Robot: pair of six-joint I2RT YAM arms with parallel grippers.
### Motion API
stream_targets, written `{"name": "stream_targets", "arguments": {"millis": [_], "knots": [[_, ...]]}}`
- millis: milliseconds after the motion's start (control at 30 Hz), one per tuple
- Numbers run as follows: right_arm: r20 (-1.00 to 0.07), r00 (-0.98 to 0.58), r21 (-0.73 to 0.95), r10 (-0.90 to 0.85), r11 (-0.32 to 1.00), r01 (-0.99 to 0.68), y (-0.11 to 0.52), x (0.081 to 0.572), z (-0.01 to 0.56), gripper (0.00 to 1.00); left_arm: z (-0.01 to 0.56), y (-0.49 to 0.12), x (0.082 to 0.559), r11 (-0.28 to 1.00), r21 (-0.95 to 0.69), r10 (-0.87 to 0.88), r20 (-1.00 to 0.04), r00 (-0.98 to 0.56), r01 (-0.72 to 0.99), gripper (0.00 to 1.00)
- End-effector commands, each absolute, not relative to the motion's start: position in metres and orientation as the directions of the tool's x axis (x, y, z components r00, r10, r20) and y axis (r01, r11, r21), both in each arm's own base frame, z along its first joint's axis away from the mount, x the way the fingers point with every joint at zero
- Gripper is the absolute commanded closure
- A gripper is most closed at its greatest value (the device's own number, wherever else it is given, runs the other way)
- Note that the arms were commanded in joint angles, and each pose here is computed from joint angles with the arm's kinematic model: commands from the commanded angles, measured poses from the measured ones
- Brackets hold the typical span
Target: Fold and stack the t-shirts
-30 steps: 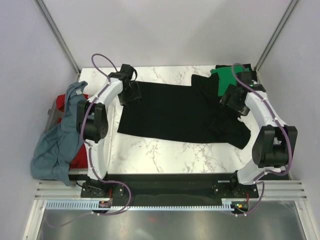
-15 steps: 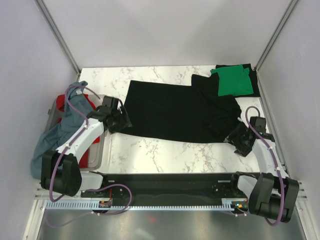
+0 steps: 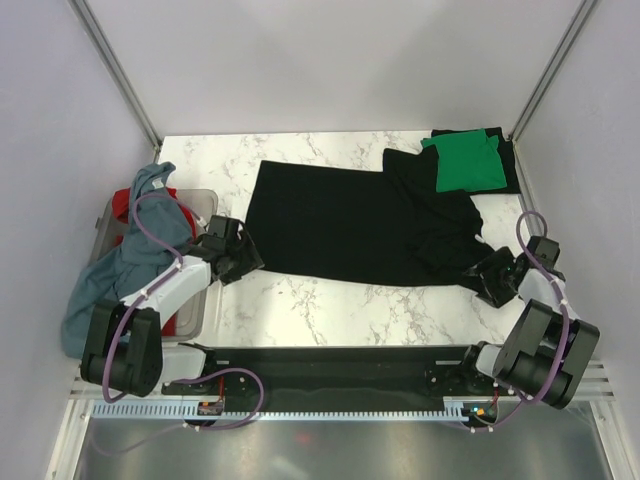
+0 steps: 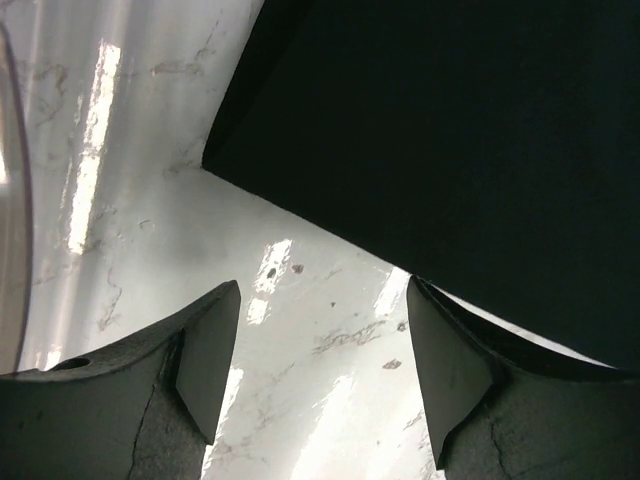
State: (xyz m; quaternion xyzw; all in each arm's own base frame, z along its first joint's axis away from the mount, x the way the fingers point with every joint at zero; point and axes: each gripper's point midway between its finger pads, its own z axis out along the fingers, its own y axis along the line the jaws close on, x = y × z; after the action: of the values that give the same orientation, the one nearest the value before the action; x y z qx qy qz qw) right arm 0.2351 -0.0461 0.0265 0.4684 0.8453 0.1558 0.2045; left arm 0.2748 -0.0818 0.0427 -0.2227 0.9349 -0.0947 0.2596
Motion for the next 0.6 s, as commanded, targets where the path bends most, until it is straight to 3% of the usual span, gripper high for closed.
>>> {"name": "stream_targets", "arguments": {"millis": [0, 167, 400, 467, 500, 533, 567], "knots": [[-0.245, -0.437, 0.46, 0.865, 0.501, 0.733, -0.069, 0.245, 0.02, 0.28, 0.042, -0.071, 0.286, 0.833, -0.332, -0.553, -0.488, -0.676, -0.442, 0.25], [-0.237, -0.454, 0.448, 0.859, 0.512, 0.733, -0.071, 0.247, 0.007, 0.35, 0.033, -0.065, 0.291, 0.833, -0.302, -0.553, -0.498, -0.668, -0.464, 0.25], [-0.246, -0.456, 0.48, 0.855, 0.516, 0.71, -0.071, 0.254, 0.01, 0.76, 0.009, -0.05, 0.287, 0.816, -0.223, -0.568, -0.486, -0.665, -0.534, 0.31], [-0.257, -0.46, 0.502, 0.85, 0.524, 0.688, -0.072, 0.262, 0.017, 0.83, 0.003, -0.049, 0.29, 0.815, -0.206, -0.566, -0.48, -0.67, -0.542, 0.4], [-0.259, -0.46, 0.507, 0.849, 0.525, 0.683, -0.072, 0.263, 0.019, 0.94, 0.002, -0.05, 0.293, 0.815, -0.206, -0.566, -0.479, -0.67, -0.541, 0.45], [-0.261, -0.457, 0.51, 0.85, 0.524, 0.682, -0.072, 0.265, 0.021, 1.0, -0.002, -0.05, 0.294, 0.814, -0.198, -0.567, -0.47, -0.676, -0.546, 0.54], [-0.265, -0.454, 0.515, 0.851, 0.523, 0.679, -0.073, 0.267, 0.024, 1.0, 0.004, -0.053, 0.303, 0.818, -0.215, -0.565, -0.477, -0.673, -0.534, 0.71]]}}
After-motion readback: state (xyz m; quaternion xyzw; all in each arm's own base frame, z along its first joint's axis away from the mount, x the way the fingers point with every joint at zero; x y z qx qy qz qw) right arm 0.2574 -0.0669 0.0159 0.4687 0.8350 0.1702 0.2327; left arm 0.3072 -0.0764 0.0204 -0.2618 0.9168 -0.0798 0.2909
